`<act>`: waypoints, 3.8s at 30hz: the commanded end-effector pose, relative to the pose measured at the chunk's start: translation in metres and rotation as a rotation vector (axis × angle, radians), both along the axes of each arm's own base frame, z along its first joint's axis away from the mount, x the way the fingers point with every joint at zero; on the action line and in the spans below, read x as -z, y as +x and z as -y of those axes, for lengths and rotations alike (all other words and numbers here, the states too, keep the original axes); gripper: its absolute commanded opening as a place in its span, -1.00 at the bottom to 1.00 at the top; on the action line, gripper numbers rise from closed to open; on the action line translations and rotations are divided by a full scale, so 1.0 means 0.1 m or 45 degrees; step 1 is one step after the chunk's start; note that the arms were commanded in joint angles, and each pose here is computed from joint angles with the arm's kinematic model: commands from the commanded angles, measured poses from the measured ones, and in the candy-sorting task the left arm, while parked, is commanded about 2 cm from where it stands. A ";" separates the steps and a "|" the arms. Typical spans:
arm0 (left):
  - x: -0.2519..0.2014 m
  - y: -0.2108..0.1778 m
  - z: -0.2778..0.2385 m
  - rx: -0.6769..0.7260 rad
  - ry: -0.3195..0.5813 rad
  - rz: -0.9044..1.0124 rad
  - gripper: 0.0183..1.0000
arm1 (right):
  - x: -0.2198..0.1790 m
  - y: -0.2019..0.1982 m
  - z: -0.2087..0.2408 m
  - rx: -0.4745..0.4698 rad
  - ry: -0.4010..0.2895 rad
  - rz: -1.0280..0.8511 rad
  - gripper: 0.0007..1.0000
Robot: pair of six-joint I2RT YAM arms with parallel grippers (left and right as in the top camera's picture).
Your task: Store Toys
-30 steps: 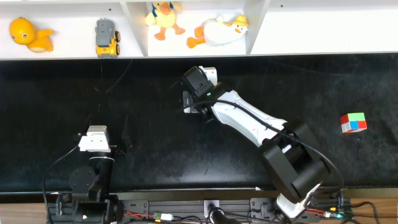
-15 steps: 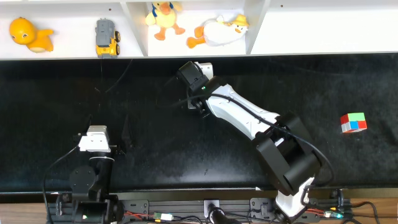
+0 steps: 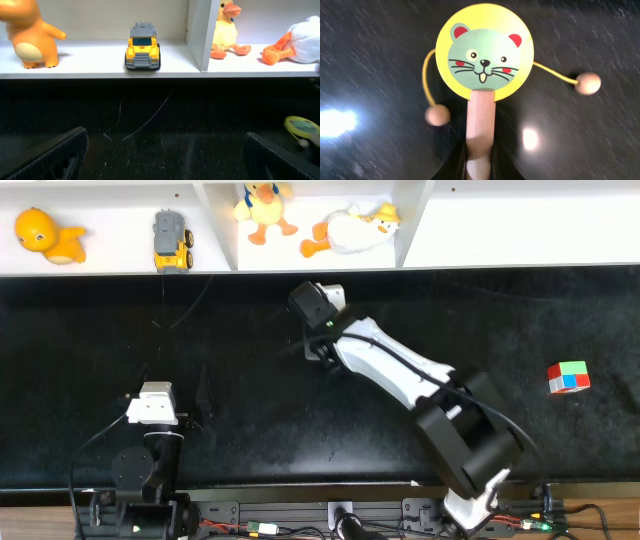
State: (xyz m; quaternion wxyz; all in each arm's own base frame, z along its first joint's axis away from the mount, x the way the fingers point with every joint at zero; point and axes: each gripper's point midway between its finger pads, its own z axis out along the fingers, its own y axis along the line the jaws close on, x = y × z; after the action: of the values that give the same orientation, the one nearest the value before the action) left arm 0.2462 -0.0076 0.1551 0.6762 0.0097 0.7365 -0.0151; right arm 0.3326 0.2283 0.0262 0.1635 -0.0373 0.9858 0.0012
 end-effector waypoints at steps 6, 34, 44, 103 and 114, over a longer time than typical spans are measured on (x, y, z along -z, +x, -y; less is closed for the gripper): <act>-0.01 -0.01 0.03 0.020 -0.020 0.007 1.00 | -0.52 -0.56 0.81 0.111 0.041 0.138 -0.92; -0.01 -0.01 0.03 0.020 -0.021 0.007 1.00 | -1.38 0.48 2.37 -0.050 -0.090 0.469 -0.92; -0.01 -0.01 0.03 0.020 -0.021 0.007 1.00 | -1.34 1.19 2.29 -0.120 -0.066 0.491 -0.92; -0.01 -0.01 0.03 0.020 -0.021 0.007 1.00 | -1.55 -1.03 2.27 -0.103 -0.106 0.350 0.99; -0.01 -0.01 0.03 0.020 -0.020 0.007 1.00 | -1.35 -1.20 3.28 -0.008 -0.284 0.178 0.93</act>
State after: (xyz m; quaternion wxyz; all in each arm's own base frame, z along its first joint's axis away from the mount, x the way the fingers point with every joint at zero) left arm 0.2462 -0.0077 0.1552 0.6763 0.0097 0.7364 -0.0154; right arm 0.2193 -0.0822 0.1682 0.2483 -0.0017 0.9638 -0.0975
